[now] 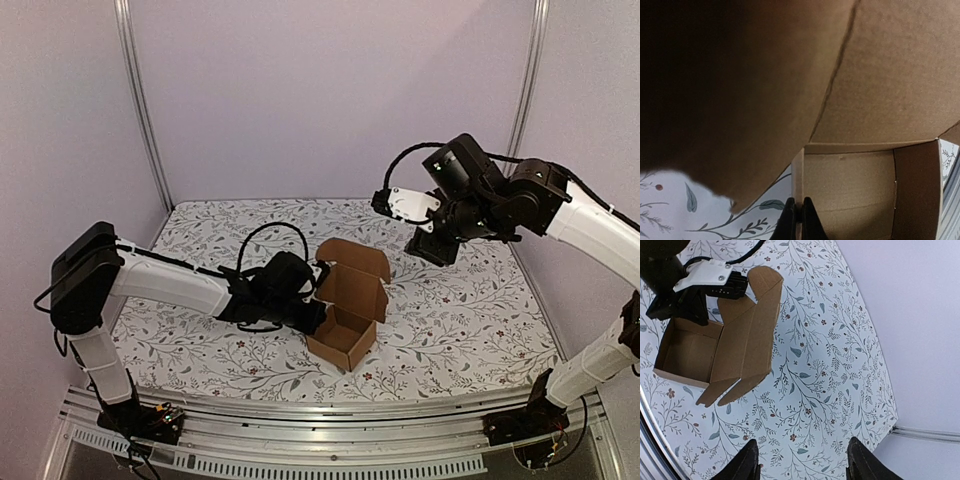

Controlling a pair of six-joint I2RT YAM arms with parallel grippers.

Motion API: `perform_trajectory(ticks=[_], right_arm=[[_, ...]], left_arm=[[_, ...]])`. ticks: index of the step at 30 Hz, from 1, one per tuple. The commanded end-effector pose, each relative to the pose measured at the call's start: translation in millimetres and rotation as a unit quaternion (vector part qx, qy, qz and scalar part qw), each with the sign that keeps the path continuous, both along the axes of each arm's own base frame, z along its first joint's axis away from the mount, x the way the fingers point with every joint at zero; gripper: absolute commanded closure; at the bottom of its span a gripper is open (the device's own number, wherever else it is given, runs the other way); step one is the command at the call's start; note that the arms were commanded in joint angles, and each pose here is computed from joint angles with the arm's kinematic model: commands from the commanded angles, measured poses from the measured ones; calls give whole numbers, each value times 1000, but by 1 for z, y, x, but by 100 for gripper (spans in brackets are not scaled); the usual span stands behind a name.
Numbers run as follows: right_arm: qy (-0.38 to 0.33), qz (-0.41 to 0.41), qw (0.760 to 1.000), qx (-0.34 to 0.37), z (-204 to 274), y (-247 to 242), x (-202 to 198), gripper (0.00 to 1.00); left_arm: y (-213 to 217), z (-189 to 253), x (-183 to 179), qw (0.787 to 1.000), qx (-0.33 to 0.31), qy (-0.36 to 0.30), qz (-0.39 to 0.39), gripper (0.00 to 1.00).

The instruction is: Fold the paper box

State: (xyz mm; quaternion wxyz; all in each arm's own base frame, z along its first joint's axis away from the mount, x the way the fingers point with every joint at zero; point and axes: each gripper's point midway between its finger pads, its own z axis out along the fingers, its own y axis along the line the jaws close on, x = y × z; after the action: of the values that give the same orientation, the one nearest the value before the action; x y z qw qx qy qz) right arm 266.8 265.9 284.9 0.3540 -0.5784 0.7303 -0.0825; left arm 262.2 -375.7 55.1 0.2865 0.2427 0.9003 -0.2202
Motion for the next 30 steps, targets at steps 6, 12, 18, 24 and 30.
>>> perform_trajectory(ticks=[6, 12, 18, 24, 30], right_arm=[[-18, -141, 974, 178, 4, -9, 22, 33], [21, -190, 946, 260, -22, -1, 29, 29], [39, -218, 925, 308, -45, 8, 35, 26], [52, -220, 920, 320, -54, 19, 42, 26], [76, -218, 916, 328, -64, 29, 42, 26]], left_arm=[[25, -18, 18, 990, 1, 15, 140, 100], [25, -16, 30, 982, -6, -1, 186, 96], [23, -10, 30, 979, 10, -21, 204, 81], [18, 10, 26, 979, -1, -46, 198, 73], [15, 33, 19, 980, -27, -60, 190, 69]])
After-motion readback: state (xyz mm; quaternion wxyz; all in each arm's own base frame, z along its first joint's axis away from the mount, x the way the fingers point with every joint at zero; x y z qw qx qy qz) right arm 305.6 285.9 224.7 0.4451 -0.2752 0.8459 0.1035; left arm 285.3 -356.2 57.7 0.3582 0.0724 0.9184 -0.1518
